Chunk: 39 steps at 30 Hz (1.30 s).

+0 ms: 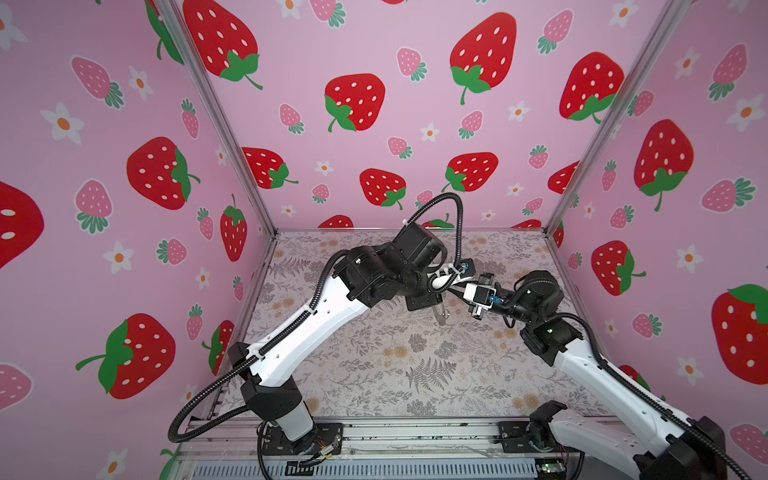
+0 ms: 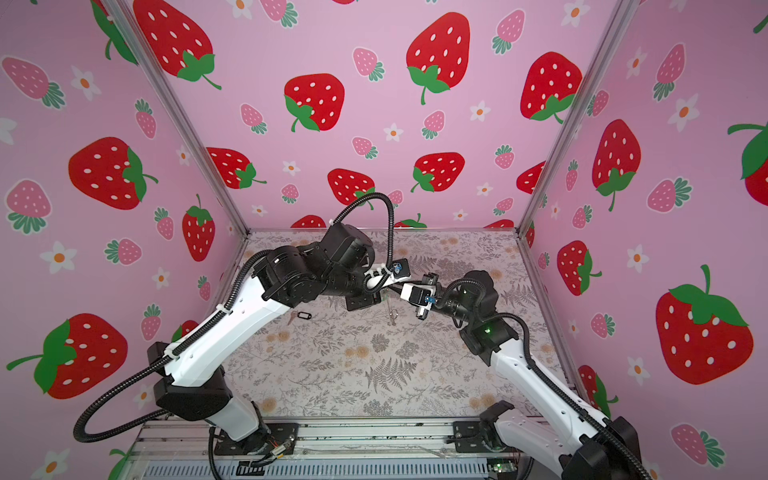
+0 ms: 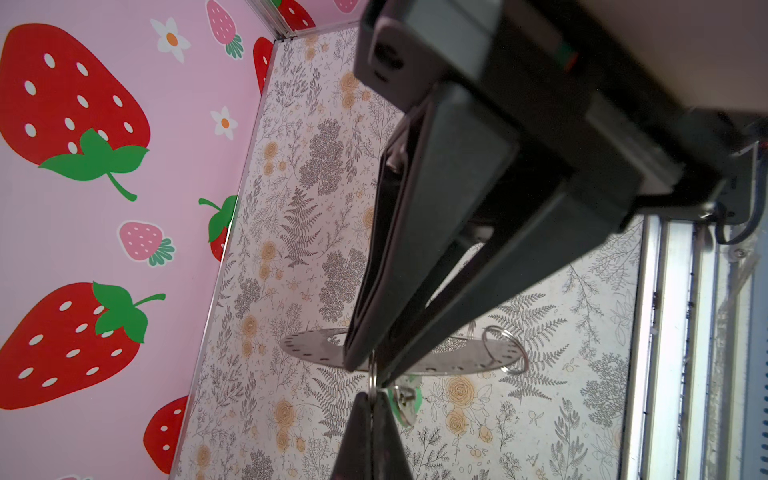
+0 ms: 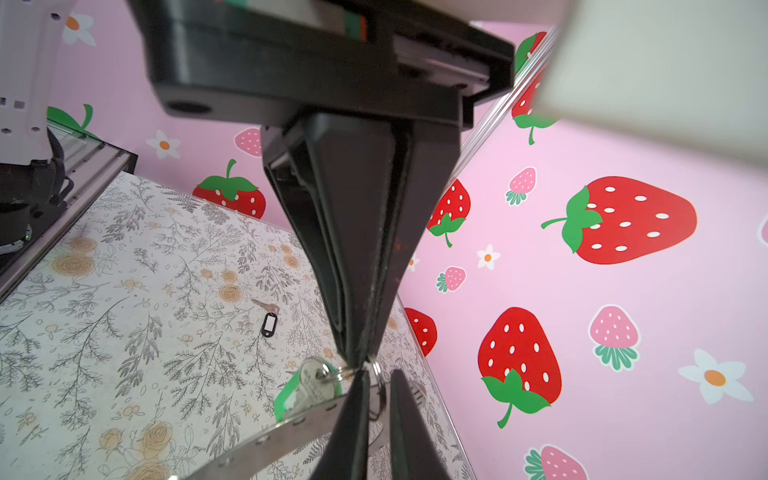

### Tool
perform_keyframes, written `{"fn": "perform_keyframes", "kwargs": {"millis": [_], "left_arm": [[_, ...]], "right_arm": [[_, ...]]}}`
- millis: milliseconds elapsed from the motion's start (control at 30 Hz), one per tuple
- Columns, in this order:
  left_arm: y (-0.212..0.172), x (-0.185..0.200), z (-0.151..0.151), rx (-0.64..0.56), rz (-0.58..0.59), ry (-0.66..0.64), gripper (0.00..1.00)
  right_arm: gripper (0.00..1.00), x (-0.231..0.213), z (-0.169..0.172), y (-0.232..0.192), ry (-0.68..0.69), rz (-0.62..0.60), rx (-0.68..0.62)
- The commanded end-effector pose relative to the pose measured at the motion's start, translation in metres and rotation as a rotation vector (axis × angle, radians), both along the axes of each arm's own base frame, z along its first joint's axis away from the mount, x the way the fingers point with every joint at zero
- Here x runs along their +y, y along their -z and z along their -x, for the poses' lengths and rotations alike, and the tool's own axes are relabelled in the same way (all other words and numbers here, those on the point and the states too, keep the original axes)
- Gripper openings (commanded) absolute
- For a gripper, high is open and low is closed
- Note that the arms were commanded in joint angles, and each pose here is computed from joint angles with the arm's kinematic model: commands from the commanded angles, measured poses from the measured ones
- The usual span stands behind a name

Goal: Put the keys on the keyring

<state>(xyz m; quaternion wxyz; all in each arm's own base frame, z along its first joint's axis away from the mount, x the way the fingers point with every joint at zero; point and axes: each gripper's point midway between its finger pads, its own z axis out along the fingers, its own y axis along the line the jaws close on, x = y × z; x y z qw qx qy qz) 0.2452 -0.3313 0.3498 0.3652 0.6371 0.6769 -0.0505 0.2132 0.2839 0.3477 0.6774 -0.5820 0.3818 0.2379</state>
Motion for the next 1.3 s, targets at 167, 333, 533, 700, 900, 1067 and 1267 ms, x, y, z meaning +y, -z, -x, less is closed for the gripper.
{"fn": "perform_keyframes", "kwargs": {"millis": [167,333,533,700,900,1067,1267], "left_arm": [[-0.013,0.002,0.007,-0.027,0.026,0.027,0.00],[-0.011,0.002,0.006,-0.031,0.016,0.026,0.00],[-0.021,0.003,-0.004,-0.078,0.094,-0.036,0.43],[-0.024,0.021,-0.013,-0.074,0.217,-0.115,0.52],[-0.024,0.029,-0.006,0.026,0.409,-0.093,0.48],[-0.024,0.018,0.006,0.094,0.529,-0.016,0.40],[-0.024,0.017,0.002,0.147,0.610,-0.025,0.40]], "right_arm": [[0.08,-0.002,0.003,-0.009,0.004,-0.007,-0.043],[0.05,-0.002,0.004,-0.011,0.004,-0.011,-0.045],[0.00,-0.001,0.006,-0.012,-0.011,-0.030,-0.019],[0.00,0.000,0.005,-0.019,-0.023,-0.077,0.003],[0.00,0.003,0.008,-0.029,-0.063,-0.122,0.016],[0.00,0.003,0.008,-0.036,-0.073,-0.155,0.028],[0.00,0.004,0.009,-0.043,-0.099,-0.198,0.048]]}}
